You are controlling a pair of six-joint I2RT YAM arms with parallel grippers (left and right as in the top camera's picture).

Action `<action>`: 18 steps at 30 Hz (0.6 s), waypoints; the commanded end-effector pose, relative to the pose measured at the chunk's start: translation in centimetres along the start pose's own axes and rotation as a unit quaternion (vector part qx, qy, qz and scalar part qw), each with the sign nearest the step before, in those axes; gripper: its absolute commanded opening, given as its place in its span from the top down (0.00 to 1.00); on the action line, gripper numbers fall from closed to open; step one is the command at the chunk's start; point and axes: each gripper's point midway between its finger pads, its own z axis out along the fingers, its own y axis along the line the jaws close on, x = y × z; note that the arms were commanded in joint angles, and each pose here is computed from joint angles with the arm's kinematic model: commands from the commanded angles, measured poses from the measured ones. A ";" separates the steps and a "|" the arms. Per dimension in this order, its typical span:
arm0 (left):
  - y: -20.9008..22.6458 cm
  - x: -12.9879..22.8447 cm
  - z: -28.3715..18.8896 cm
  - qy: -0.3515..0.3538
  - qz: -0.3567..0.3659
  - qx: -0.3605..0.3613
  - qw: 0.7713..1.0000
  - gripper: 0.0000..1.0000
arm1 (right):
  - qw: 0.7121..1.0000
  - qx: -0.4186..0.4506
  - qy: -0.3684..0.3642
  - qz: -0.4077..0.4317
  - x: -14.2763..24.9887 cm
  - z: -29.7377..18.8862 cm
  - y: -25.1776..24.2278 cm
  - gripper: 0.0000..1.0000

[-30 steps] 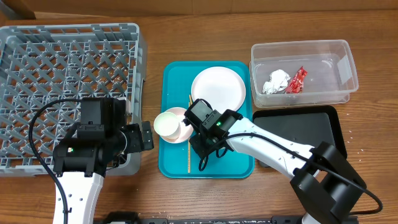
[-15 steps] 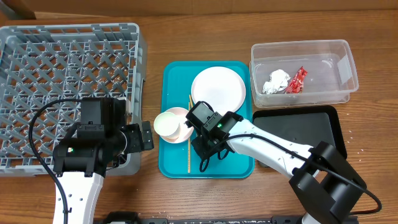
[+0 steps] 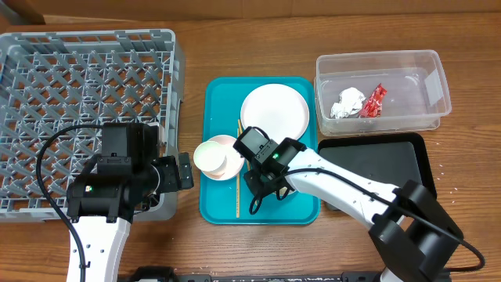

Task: Sort waste into correct bins and load items into the dishwasher
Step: 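Grasp the rim of the grey rice bowl with the right gripper, then tip the grey bowl over the black tray to dump the rice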

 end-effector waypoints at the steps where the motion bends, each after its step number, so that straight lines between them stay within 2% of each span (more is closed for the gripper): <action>1: -0.3 -0.6 -0.5 -0.007 0.014 0.005 1.000 0.00 | 0.997 0.011 -0.061 0.041 -2.7 -4.3 -0.7 0.96; 5: -0.3 -0.6 -0.5 -0.007 0.014 0.005 1.000 0.00 | 0.988 -0.004 -0.128 0.092 -4.7 -9.4 -1.9 0.96; 9: -0.3 -0.6 -0.5 -0.007 0.014 0.005 1.000 0.00 | 0.973 -0.022 -0.163 0.161 -5.0 -12.9 -4.7 0.96; 18: -0.3 -0.6 -0.5 -0.007 0.014 0.005 1.000 0.00 | 0.939 -0.137 -0.127 0.288 -3.7 -14.6 -10.7 0.96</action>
